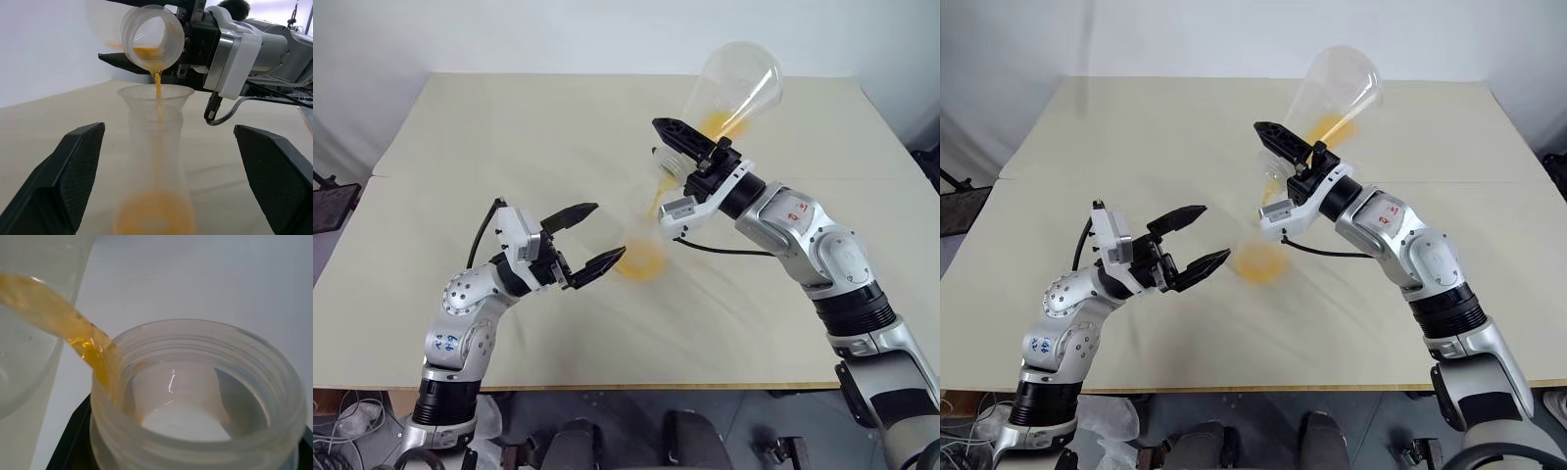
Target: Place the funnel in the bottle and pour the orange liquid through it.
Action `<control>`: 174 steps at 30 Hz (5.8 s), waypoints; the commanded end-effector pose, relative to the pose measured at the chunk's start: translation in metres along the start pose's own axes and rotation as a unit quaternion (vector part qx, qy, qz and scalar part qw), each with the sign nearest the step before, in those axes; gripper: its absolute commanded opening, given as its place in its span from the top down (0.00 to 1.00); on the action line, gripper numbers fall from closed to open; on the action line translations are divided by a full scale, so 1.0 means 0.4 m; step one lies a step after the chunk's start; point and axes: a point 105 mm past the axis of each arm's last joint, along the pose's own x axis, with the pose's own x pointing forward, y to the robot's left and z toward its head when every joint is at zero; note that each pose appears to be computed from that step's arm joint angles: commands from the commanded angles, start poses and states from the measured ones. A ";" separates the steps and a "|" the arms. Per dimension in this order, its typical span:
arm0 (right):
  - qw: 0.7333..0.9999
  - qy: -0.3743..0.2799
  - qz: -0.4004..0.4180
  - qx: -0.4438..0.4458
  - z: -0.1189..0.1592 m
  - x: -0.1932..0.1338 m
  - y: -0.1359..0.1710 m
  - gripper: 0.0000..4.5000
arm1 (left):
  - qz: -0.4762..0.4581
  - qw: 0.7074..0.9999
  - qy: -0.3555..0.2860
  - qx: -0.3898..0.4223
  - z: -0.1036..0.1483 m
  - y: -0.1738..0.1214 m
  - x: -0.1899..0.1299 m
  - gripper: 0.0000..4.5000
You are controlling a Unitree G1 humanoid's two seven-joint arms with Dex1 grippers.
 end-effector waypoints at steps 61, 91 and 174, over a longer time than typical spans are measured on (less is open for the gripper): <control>0.997 -0.019 -0.053 -0.054 -0.008 0.021 -0.055 0.45 | 0.008 0.999 -0.032 0.026 0.026 -0.001 0.006 0.00; 0.997 -0.001 -0.047 0.069 -0.009 0.012 -0.042 0.45 | 0.003 0.999 -0.030 0.026 0.031 -0.002 0.007 0.00; 0.639 -0.012 0.224 0.736 -0.010 -0.515 0.126 0.01 | -0.005 0.985 0.167 0.050 -0.019 0.065 -0.208 0.00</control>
